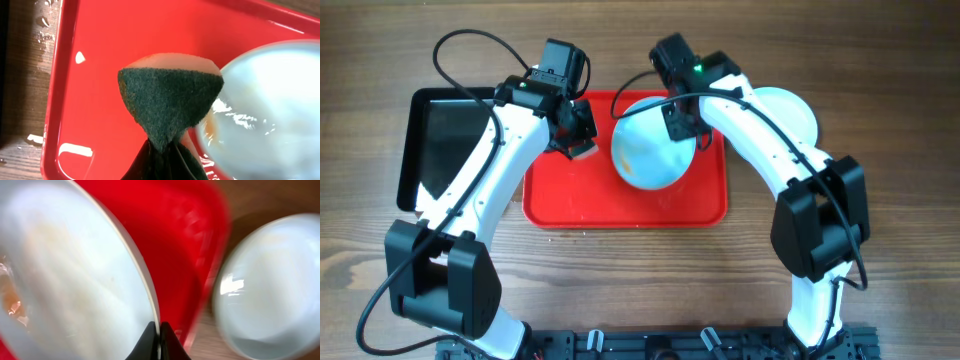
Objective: Clean dirty plates on tray and stack at the side
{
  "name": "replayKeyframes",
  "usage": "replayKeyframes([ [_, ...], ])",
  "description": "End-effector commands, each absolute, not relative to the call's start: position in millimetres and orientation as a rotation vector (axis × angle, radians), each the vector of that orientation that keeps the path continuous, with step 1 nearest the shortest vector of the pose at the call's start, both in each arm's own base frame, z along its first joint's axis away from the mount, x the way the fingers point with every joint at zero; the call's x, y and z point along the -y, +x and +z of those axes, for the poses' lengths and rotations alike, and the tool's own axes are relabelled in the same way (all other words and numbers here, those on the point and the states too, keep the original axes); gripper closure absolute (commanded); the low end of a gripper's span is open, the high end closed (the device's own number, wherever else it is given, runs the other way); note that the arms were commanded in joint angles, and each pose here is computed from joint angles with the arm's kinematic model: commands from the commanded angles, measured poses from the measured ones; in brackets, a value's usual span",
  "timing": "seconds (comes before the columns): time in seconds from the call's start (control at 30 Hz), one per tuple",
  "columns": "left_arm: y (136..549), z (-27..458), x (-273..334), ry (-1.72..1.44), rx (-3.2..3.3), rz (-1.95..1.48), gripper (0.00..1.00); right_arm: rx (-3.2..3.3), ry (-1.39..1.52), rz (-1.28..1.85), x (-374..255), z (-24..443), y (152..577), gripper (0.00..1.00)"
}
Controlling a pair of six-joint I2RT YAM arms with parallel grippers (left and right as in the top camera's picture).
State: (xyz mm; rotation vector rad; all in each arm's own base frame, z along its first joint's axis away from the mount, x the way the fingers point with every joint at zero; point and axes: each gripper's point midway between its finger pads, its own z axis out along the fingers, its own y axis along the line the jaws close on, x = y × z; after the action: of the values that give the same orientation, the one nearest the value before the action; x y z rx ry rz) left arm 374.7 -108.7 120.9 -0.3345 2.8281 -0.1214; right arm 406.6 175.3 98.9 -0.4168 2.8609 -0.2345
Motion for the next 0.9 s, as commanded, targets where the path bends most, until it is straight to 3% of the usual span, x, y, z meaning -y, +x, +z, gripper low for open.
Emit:
replayKeyframes([
  [0.0, 370, 115, 105, -0.368, -2.850, -0.106, 0.96, -2.672, -0.481, -0.445, -156, 156, 432, 0.96],
  [0.2, 367, 114, 105, -0.369, -2.861, -0.102, 0.96, -2.472, -0.710, -0.833, -150, 197, 427, 0.96],
  [0.5, 357, 98, 103, -0.373, -2.899, -0.093, 0.96, -1.993, -0.846, -1.225, -216, 264, 415, 0.96],
  [0.7, 356, 90, 87, -0.453, -2.913, -0.117, 0.96, -2.001, -0.815, -1.171, -223, 262, 414, 0.96],
  [0.87, 357, 91, 85, -0.478, -2.916, -0.164, 0.96, -2.277, -0.837, -0.822, -210, 213, 426, 0.96],
])
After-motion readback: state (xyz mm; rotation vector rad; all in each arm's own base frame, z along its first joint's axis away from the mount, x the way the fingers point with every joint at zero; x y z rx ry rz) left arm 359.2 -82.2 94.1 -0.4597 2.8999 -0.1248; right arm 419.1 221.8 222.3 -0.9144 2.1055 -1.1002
